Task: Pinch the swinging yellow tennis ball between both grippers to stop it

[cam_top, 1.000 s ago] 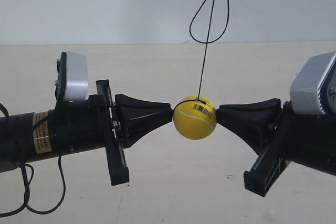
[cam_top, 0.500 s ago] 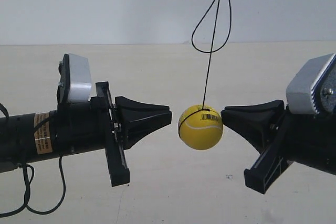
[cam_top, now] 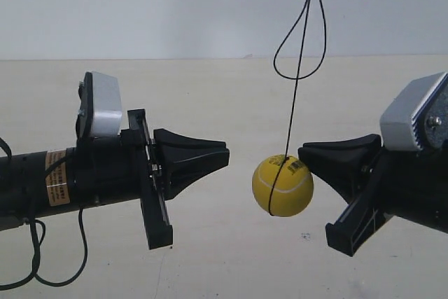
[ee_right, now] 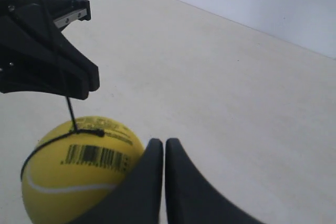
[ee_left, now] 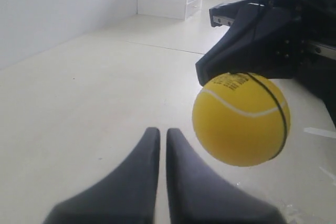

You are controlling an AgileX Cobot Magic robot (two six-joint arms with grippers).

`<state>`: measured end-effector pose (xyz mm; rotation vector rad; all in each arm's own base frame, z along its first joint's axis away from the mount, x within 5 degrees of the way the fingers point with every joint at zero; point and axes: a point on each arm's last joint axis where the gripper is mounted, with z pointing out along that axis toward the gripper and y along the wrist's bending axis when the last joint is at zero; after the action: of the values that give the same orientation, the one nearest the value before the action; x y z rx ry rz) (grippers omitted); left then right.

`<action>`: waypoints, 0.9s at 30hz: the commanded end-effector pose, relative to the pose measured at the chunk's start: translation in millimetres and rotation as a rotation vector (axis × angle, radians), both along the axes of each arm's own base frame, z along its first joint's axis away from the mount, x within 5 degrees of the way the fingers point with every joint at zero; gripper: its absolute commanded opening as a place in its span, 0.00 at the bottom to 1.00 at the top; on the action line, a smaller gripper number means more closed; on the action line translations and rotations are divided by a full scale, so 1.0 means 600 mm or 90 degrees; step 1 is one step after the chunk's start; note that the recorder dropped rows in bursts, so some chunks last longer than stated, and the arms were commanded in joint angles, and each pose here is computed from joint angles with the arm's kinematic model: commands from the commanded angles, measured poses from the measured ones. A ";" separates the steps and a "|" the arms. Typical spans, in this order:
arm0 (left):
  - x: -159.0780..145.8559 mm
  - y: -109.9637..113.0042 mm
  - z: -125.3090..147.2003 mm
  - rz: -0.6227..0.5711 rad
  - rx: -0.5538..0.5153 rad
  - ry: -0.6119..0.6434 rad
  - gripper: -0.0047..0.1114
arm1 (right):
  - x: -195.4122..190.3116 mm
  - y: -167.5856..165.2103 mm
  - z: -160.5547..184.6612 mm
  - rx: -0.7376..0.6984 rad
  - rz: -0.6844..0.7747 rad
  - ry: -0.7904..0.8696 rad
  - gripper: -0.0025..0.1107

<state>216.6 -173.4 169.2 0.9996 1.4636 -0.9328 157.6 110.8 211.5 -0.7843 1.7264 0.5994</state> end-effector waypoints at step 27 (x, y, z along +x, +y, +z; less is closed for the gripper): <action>-0.004 -0.004 -0.001 -0.020 0.009 -0.002 0.08 | -0.001 -0.001 -0.003 -0.006 -0.004 0.002 0.02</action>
<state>214.8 -173.9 168.4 1.0261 1.4586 -0.9386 157.7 110.7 211.3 -0.7842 1.7290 0.5972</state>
